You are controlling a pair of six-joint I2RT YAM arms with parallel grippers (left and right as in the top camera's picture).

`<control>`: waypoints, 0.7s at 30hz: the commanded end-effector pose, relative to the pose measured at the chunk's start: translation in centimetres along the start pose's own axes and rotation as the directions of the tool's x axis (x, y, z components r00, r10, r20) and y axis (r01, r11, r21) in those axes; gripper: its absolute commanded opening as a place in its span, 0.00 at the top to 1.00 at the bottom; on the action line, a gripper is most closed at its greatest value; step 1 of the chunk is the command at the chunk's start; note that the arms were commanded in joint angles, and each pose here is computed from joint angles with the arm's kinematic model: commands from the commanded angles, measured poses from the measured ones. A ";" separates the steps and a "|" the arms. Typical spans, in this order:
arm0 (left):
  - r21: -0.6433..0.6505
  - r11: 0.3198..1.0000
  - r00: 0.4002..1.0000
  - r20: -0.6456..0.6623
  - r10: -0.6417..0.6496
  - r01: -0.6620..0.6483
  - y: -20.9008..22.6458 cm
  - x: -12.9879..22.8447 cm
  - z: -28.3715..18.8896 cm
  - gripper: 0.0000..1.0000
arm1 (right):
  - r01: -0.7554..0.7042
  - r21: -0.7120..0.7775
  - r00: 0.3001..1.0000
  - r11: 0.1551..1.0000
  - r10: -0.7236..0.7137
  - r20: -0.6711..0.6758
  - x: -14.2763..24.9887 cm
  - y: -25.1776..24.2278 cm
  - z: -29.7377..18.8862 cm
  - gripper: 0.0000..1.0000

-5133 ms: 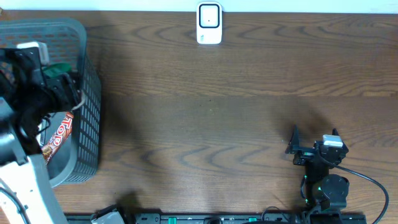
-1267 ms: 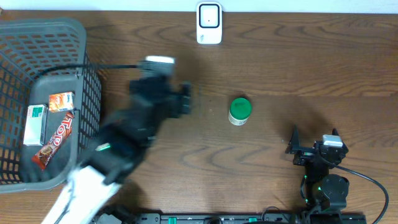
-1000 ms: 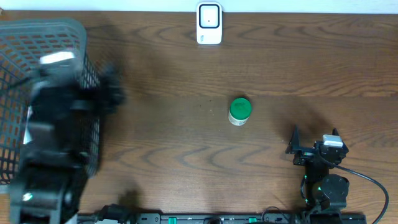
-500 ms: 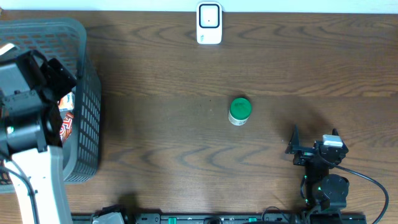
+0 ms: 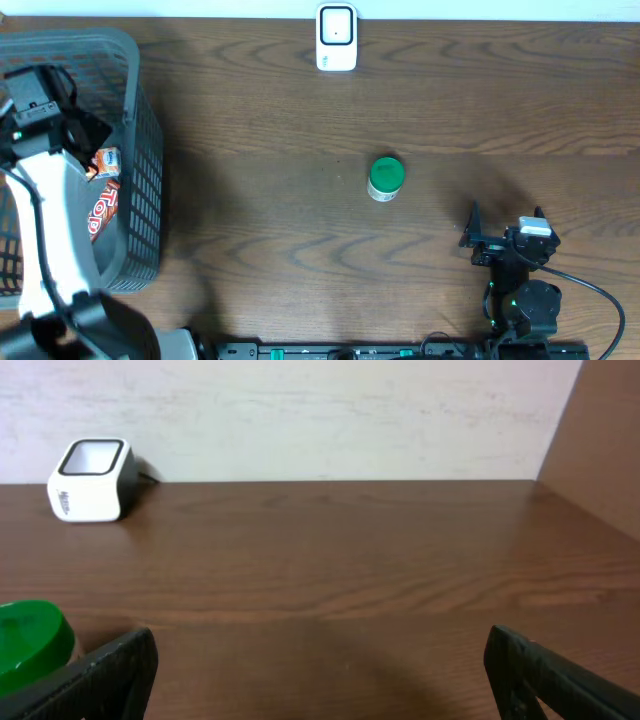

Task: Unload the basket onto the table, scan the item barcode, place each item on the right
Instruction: 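Reach the left gripper into the basket and grasp the orange snack pack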

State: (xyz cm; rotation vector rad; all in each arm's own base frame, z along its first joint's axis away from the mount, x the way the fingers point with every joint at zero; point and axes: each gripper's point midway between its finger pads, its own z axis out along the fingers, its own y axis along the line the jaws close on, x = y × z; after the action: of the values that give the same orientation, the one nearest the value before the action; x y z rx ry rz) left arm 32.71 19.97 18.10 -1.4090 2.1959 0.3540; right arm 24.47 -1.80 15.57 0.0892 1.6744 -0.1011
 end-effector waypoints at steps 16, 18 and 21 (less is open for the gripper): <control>-0.149 0.962 0.967 -0.079 -0.241 0.227 -1.2 3.3 11.6 0.02 | 0.011 0.010 1.000 1.000 -0.011 -0.003 0.2 -0.2 0.0 0.01; -0.144 0.960 0.965 -0.073 -0.253 0.240 -1.4 3.2 11.8 0.02 | 0.011 0.011 1.000 1.000 -0.011 -0.003 0.2 -0.2 0.0 0.01; -0.134 0.955 0.959 -0.062 -0.275 0.265 -1.6 3.0 12.0 0.02 | 0.011 0.011 1.000 1.000 -0.011 -0.003 0.2 -0.2 0.0 0.01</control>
State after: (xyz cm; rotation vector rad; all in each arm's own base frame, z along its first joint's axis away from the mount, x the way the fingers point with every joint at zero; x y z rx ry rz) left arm 36.55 22.42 6.95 -1.7620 2.0683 0.3362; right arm 24.47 -1.80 15.57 0.0895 1.6744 -0.1014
